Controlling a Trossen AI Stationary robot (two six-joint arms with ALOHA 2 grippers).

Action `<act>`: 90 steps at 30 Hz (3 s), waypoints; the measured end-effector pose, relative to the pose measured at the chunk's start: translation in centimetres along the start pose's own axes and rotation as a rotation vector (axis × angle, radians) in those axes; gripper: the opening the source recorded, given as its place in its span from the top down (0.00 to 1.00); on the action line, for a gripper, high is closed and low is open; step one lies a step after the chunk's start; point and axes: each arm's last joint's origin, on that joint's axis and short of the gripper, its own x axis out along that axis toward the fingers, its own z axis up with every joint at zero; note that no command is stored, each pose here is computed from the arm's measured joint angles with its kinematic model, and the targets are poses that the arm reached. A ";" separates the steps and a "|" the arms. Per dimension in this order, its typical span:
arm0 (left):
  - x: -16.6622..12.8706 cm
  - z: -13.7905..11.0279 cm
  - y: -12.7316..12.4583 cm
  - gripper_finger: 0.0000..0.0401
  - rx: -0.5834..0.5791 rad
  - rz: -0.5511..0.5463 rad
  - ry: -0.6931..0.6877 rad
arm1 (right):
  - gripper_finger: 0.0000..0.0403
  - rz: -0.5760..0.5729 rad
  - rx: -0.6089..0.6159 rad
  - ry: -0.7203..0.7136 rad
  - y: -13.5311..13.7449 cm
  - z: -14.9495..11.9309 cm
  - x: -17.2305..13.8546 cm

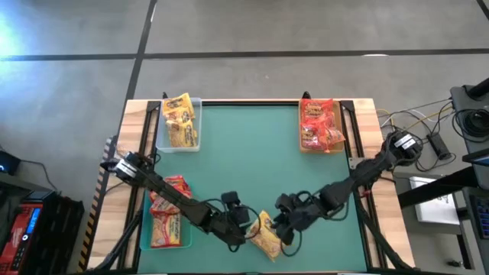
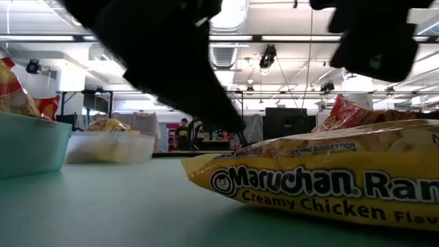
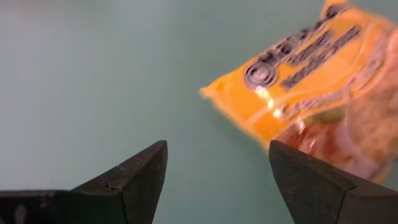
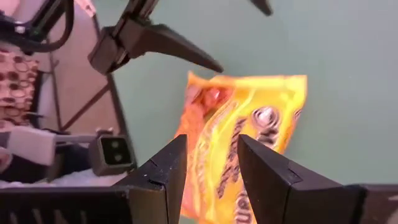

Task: Sort Maruchan noodles
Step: Put the yellow noodle pack into the transparent bin

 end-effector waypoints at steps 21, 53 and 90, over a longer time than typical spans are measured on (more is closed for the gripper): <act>0.9 0.8 -3.7 0.34 -0.074 -0.133 -0.024 | 0.67 0.252 0.025 0.017 3.4 -4.1 0.9; 0.8 1.1 -4.2 0.34 -0.103 -0.210 -0.047 | 0.67 -0.165 -0.136 0.248 2.7 -6.4 6.2; 6.5 2.6 5.4 0.34 0.064 0.057 0.046 | 0.67 -0.457 -0.363 0.338 -2.5 -0.4 5.4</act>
